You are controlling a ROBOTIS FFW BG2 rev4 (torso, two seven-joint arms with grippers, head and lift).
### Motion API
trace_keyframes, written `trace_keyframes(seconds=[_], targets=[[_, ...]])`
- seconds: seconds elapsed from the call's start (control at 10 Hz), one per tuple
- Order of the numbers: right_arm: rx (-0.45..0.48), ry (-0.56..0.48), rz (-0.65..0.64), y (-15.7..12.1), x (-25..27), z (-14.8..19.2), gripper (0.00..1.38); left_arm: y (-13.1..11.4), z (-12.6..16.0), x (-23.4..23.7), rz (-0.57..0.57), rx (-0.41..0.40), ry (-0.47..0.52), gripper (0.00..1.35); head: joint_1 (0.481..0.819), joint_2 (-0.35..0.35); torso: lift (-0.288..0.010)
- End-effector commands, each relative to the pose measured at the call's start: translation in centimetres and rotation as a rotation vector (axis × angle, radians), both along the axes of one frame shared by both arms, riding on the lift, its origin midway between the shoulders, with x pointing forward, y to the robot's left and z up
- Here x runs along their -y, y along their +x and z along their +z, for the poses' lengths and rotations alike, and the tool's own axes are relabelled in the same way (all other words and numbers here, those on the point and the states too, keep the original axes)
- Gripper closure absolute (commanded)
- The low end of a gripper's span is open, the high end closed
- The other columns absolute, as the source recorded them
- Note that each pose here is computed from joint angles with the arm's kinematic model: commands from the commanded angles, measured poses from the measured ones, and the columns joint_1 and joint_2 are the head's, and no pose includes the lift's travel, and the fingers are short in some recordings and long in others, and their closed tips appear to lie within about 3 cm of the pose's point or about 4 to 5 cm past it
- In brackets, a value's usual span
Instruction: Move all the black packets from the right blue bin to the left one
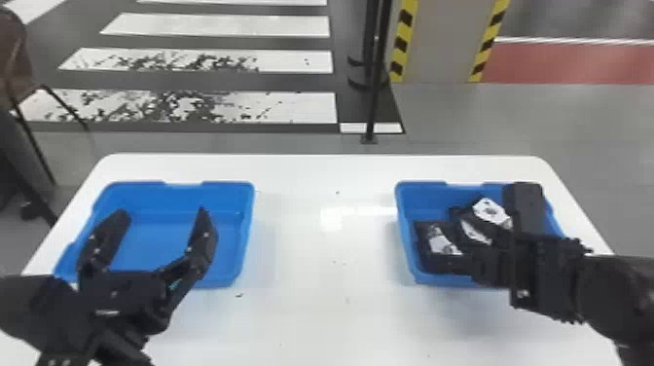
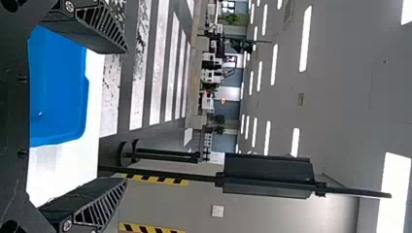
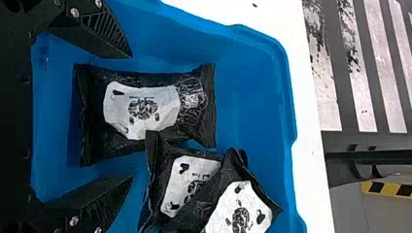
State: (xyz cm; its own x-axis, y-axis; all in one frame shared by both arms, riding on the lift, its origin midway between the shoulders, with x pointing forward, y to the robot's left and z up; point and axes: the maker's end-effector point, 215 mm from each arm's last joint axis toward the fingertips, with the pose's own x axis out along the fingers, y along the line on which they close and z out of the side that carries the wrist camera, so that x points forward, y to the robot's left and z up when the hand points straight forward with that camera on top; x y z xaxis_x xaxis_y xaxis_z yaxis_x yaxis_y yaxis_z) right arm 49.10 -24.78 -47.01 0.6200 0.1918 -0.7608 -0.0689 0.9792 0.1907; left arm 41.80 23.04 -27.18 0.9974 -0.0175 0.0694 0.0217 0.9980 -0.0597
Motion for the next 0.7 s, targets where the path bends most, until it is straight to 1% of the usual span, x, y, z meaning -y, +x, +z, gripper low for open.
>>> trace_keyframes(seconds=[0.0, 0.2, 0.3, 0.4, 0.5, 0.6], targets=[[0.002, -0.001, -0.011, 0.7, 0.3, 0.0, 0.14, 0.1, 0.1, 0.0, -0.001, 0.003, 0.000, 0.09, 0.695, -0.021, -0.140], [-0.013, 0.013, -0.020, 1.0, 0.3, -0.6, 0.15, 0.1, 0.0, 0.1, -0.003, 0.000, -0.002, 0.09, 0.695, -0.025, -0.140], [-0.022, 0.016, -0.022, 1.0, 0.4, -0.9, 0.19, 0.1, 0.0, 0.0, -0.003, 0.003, -0.004, 0.09, 0.695, -0.026, -0.140], [-0.024, 0.032, -0.019, 1.1, 0.0, -1.0, 0.33, 0.1, 0.0, 0.0, 0.000, 0.003, -0.007, 0.09, 0.695, -0.026, -0.140], [-0.019, 0.047, -0.013, 1.2, -0.5, -0.8, 0.78, 0.1, 0.0, 0.0, 0.000, 0.003, -0.007, 0.09, 0.695, -0.025, -0.140], [-0.006, 0.057, -0.005, 1.3, -1.0, -0.3, 1.04, 0.1, 0.0, 0.0, -0.002, 0.003, -0.007, 0.09, 0.695, -0.021, -0.140]])
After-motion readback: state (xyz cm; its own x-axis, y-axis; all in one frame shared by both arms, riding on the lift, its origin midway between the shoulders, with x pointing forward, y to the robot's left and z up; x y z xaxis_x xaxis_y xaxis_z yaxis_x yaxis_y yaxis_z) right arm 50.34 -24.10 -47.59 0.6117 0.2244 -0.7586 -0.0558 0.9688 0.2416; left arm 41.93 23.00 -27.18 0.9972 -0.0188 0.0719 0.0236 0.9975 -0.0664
